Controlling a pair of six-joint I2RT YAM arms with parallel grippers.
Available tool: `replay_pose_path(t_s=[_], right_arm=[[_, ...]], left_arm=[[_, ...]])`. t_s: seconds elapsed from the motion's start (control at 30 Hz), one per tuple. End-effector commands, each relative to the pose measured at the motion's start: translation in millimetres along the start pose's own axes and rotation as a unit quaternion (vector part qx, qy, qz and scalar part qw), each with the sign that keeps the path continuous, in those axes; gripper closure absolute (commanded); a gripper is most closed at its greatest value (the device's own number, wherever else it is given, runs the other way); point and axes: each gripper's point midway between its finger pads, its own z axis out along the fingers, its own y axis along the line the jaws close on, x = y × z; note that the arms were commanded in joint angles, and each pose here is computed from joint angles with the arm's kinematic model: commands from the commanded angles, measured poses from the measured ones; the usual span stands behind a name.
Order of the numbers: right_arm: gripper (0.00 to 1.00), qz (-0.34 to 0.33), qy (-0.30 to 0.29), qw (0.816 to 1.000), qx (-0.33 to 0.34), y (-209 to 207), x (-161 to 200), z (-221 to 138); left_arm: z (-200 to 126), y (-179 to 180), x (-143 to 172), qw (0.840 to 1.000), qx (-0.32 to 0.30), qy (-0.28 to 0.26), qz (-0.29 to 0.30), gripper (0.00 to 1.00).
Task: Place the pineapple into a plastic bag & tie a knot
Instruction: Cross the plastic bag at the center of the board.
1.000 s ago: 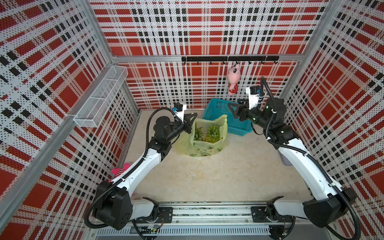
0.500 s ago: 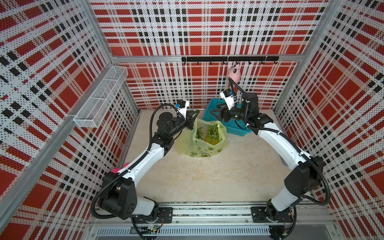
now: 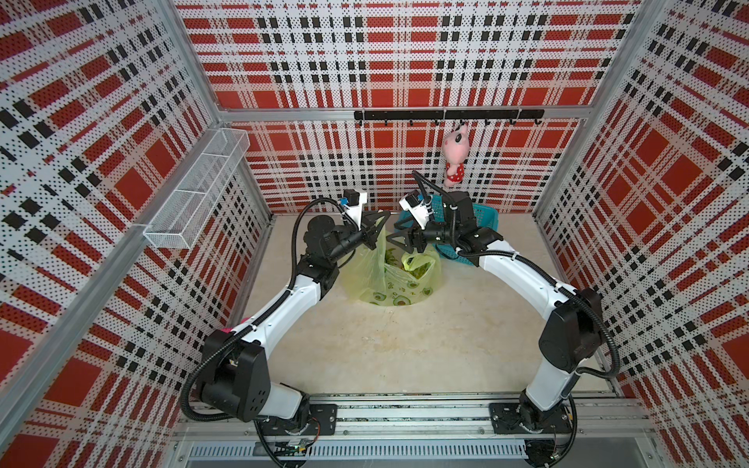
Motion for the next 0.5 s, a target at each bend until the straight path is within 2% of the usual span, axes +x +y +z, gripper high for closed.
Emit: replay_pose_path(t_s=[0.0,0.17,0.23,0.33,0.4,0.43,0.47], right_arm=[[0.37,-0.013,-0.026,0.999,-0.043,16.3,-10.7,6.6],[0.41,-0.008,-0.025,0.998,-0.048,15.8,-8.3,12.1],[0.47,-0.003,-0.025,0.998,-0.049,14.5,-8.3,15.2],[0.66,0.007,-0.031,0.998,-0.051,12.6,-11.0,18.7],[0.88,0.016,-0.042,0.998,-0.047,11.3,-14.2,18.3],[0.95,0.019,-0.048,0.998,-0.044,10.6,-15.5,17.4],[1.00,0.021,-0.055,0.997,-0.040,10.4,-17.0,15.8]], left_arm=[[1.9,-3.7,-15.9,1.000,0.016,-0.020,0.002,1.00],[2.5,-6.2,-17.2,1.000,0.024,-0.020,-0.001,1.00],[1.8,-8.9,-18.1,0.999,0.031,-0.021,-0.003,0.98],[-0.6,-9.6,-20.8,0.999,0.031,-0.026,-0.005,0.95],[-4.0,-6.7,-23.8,0.999,0.027,-0.031,-0.010,0.90],[-6.7,-4.1,-26.3,0.999,0.022,-0.035,-0.012,0.83],[-11.0,-0.8,-28.7,0.999,0.014,-0.041,-0.014,0.72]])
